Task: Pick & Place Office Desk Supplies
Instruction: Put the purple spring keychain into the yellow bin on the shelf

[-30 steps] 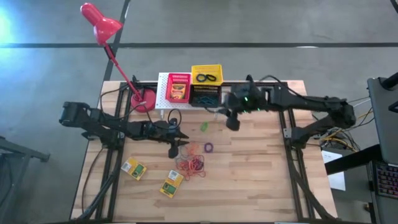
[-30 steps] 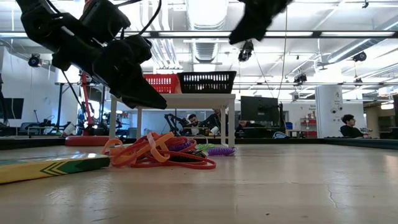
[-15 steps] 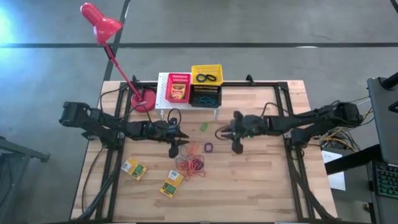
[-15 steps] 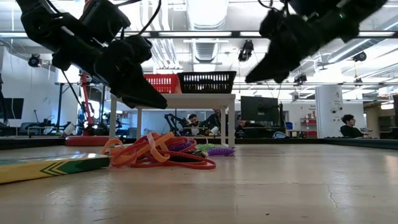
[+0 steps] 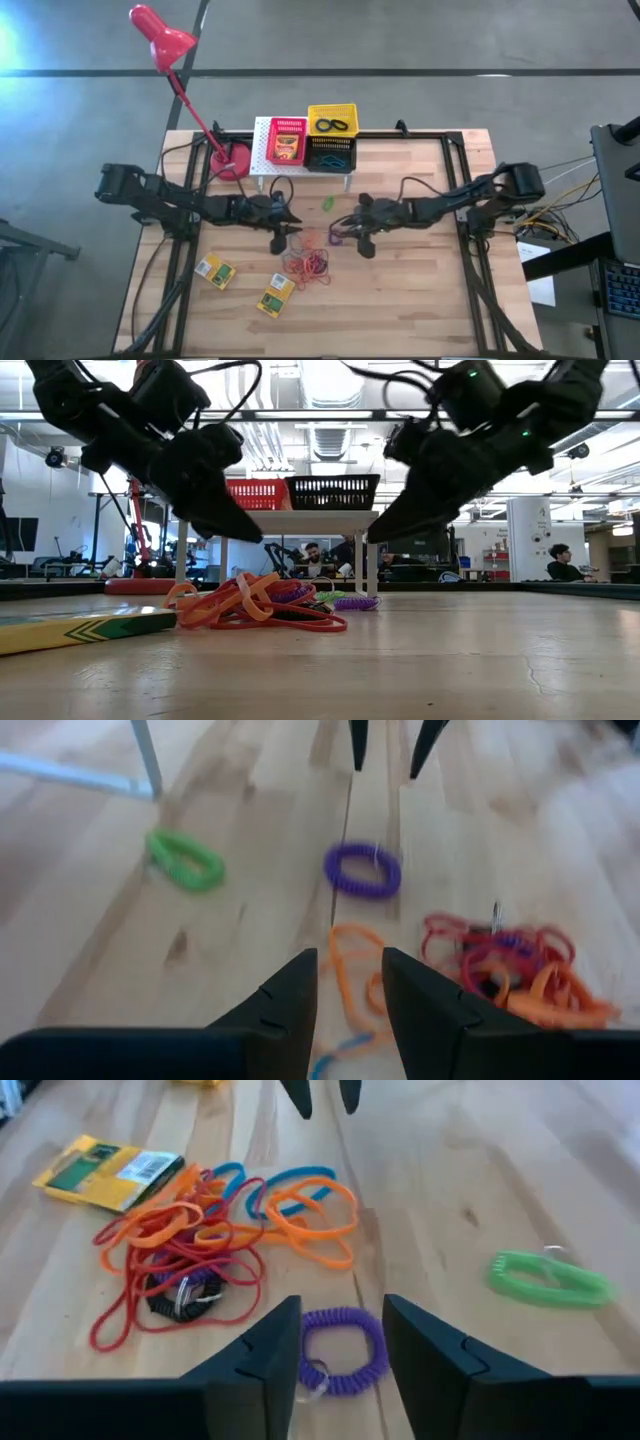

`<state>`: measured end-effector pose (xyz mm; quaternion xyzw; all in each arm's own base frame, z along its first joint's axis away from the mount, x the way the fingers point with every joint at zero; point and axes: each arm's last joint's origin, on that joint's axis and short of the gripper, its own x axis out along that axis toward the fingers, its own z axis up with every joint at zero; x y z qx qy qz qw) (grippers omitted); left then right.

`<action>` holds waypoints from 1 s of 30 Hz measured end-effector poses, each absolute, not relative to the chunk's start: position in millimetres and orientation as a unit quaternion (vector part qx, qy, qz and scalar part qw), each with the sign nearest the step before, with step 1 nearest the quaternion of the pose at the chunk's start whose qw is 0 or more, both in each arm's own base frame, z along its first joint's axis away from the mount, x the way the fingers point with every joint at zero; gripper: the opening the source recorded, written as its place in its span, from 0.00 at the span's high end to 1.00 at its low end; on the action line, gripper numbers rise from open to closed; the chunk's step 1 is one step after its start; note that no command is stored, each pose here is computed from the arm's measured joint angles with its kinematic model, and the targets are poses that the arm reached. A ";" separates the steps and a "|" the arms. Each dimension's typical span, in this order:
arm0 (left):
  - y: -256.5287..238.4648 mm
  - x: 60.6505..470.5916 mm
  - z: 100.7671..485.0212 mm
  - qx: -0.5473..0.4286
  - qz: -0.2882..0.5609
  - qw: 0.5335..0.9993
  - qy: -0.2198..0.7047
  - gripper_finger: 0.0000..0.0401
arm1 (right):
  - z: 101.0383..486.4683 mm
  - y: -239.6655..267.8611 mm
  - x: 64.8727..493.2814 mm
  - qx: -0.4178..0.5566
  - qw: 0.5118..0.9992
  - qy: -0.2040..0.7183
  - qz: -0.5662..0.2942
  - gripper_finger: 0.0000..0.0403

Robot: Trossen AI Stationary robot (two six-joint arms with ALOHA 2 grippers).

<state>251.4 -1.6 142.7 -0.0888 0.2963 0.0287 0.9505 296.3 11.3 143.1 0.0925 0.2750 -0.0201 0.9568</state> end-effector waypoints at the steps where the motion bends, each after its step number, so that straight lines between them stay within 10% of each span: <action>1: -1.9 250.3 141.2 -0.088 0.028 0.948 0.305 0.71 | 139.9 12.1 300.3 0.092 0.955 0.281 -0.019 0.63; 14: -2.8 243.2 132.4 -0.124 0.042 0.924 0.359 0.71 | 118.5 10.8 336.3 0.079 0.922 0.371 -0.073 0.59; 30: -3.0 243.8 133.0 -0.124 0.043 0.926 0.355 0.71 | 108.2 10.4 338.1 0.071 0.903 0.416 -0.080 0.85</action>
